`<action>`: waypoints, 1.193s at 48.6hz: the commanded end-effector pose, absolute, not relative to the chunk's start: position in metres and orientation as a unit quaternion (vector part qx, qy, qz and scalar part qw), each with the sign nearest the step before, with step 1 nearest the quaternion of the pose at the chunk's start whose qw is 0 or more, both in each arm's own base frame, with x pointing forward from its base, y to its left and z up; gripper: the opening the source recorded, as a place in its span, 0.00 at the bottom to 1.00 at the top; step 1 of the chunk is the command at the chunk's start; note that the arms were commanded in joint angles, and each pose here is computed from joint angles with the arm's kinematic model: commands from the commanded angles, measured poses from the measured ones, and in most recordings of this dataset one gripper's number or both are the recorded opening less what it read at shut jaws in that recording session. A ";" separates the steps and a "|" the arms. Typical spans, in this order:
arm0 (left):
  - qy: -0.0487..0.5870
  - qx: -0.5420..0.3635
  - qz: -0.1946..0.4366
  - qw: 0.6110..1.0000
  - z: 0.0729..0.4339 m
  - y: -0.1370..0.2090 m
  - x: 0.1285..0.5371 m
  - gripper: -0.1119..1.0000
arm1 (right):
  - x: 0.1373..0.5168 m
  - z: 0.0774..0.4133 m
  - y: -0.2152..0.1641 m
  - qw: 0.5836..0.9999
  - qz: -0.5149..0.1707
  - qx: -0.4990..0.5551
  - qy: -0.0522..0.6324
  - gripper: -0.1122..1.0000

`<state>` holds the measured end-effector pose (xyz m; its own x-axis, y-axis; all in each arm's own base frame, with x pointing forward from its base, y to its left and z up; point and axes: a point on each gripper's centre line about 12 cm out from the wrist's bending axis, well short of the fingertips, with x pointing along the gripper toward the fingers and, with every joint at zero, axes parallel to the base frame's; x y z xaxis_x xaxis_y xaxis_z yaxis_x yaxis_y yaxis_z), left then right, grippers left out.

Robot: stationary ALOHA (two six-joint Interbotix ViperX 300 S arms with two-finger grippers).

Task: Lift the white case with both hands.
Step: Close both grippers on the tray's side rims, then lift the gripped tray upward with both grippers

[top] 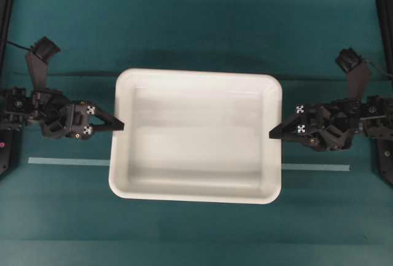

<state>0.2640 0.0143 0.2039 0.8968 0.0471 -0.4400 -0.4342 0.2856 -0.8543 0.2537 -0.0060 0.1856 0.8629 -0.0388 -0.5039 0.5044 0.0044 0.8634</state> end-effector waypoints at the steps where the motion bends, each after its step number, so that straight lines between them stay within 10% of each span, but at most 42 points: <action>1: 0.149 -0.581 0.139 0.788 0.229 0.014 0.276 0.18 | 0.268 0.219 -0.009 0.697 -0.166 0.685 0.133 0.20; 58: 0.071 -0.635 0.095 0.764 0.344 0.014 0.268 0.18 | 0.244 0.337 -0.011 0.689 -0.122 0.702 0.136 0.20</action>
<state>0.2603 0.0160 0.3164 0.9546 0.0607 -0.2917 -0.2979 0.1713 -0.9391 0.2363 -0.0088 0.3171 0.9150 0.0341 -0.4019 0.4026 -0.0158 0.9152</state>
